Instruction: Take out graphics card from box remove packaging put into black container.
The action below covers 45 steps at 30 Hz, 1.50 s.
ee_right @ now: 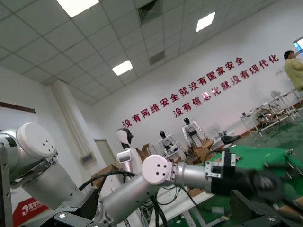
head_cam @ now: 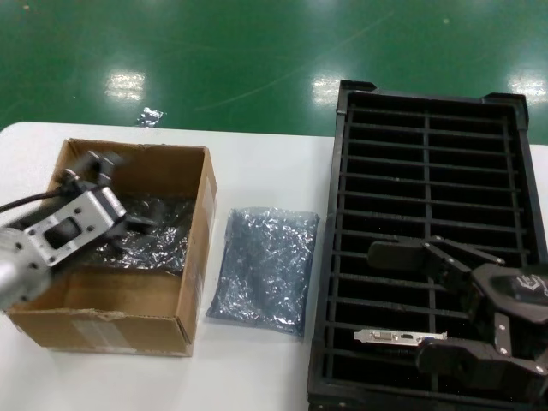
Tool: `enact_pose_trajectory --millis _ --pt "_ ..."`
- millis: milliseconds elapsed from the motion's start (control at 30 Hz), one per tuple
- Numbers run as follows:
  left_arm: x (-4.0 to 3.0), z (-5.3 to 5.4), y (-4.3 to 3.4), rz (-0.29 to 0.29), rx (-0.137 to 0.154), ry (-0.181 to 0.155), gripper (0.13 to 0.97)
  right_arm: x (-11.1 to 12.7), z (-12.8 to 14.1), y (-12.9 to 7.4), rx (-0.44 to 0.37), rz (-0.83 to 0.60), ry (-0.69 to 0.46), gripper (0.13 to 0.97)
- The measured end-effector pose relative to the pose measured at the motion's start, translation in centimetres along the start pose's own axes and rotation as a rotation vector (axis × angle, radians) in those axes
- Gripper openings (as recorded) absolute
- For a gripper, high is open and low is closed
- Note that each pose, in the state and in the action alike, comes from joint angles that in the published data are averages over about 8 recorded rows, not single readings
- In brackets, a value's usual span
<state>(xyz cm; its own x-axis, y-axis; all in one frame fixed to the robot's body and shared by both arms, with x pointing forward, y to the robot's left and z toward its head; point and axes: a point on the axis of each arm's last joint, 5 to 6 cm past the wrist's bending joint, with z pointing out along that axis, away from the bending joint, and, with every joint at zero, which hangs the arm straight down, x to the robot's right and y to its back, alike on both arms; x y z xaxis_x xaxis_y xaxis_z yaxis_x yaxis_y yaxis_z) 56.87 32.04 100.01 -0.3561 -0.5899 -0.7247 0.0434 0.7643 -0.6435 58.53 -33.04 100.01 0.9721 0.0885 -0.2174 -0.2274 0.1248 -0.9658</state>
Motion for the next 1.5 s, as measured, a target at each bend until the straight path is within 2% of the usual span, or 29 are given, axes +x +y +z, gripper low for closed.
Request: enact_pose_trajectory --millis 133,233,333,433,533,867,1200,1500 --pt "-0.76 -1.6 0.51 0.351 -0.054 -0.172 0.536 0.0 0.0 0.0 0.000 0.000 0.000 0.966" --pt "-0.96 -2.5 1.33 0.551 -0.109 -0.268 0.617 0.0 0.0 0.0 0.000 0.000 0.000 0.966" --pt "-0.97 -3.1 2.26 0.678 -0.163 -0.330 0.666 0.0 0.0 0.0 0.000 0.000 0.000 0.966" --pt "-0.81 -3.4 2.82 0.728 -0.188 -0.354 0.731 0.1 0.1 0.2 0.001 -0.001 0.009 0.966" --pt "-0.50 -3.4 3.00 0.719 -0.180 -0.358 0.796 0.2 0.4 0.5 0.002 -0.005 0.030 0.966" --pt "1.36 -2.8 3.23 0.558 -0.084 -0.340 0.924 0.9 2.1 2.9 0.013 -0.033 0.168 0.966" --pt "3.52 -2.3 3.58 0.368 0.006 -0.329 0.966 1.3 3.7 5.4 0.028 -0.075 0.344 0.966" --pt "5.44 -1.9 3.90 0.188 0.070 -0.323 0.966 1.4 4.7 7.6 0.043 -0.118 0.516 0.966"
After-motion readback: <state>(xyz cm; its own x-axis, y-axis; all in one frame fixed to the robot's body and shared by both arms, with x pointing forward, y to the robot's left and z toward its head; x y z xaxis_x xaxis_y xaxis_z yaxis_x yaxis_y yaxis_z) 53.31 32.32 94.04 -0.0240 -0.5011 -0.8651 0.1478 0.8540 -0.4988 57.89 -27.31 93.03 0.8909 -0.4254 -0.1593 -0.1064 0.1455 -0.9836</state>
